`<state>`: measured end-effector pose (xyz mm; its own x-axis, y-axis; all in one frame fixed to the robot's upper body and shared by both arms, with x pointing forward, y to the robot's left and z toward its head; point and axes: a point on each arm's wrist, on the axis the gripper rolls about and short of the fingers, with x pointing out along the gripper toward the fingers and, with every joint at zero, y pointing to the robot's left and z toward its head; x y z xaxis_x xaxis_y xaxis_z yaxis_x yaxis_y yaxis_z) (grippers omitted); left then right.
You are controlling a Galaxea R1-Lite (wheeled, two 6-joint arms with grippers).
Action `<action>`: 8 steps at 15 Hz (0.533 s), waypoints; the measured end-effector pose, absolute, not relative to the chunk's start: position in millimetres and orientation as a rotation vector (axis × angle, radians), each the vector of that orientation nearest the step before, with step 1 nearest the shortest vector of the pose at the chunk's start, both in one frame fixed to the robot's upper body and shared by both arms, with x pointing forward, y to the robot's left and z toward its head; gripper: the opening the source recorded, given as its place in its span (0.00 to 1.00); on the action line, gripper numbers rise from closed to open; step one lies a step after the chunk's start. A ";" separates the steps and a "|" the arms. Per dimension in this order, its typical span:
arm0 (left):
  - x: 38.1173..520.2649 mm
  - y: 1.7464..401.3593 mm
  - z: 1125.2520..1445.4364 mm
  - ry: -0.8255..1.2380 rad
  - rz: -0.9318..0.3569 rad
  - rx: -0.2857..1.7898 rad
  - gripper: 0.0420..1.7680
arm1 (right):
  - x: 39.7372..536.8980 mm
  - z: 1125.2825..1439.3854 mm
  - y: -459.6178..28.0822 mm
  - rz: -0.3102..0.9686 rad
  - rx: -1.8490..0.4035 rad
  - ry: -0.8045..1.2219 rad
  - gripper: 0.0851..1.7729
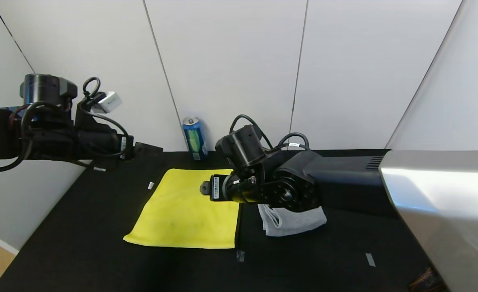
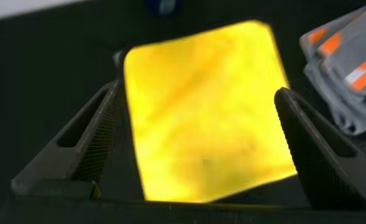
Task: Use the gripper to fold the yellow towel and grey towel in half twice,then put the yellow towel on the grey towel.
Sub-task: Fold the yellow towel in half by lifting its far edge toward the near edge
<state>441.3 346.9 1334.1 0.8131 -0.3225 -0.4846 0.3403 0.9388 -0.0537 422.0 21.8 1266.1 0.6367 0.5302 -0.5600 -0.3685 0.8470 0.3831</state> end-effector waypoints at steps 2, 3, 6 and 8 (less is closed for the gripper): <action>429.1 365.6 1321.7 0.580 -0.321 0.039 0.97 | 421.6 1261.4 23.5 0.517 0.238 0.727 0.96; 423.8 370.5 1314.9 0.611 -0.310 0.029 0.97 | 421.8 1259.2 23.8 0.515 0.235 0.733 0.96; 406.0 378.6 1292.5 0.738 -0.309 -0.018 0.97 | 422.5 1253.0 23.0 0.504 0.226 0.751 0.96; 397.4 380.7 1282.8 0.791 -0.321 -0.039 0.97 | 423.8 1247.0 21.4 0.491 0.226 0.769 0.96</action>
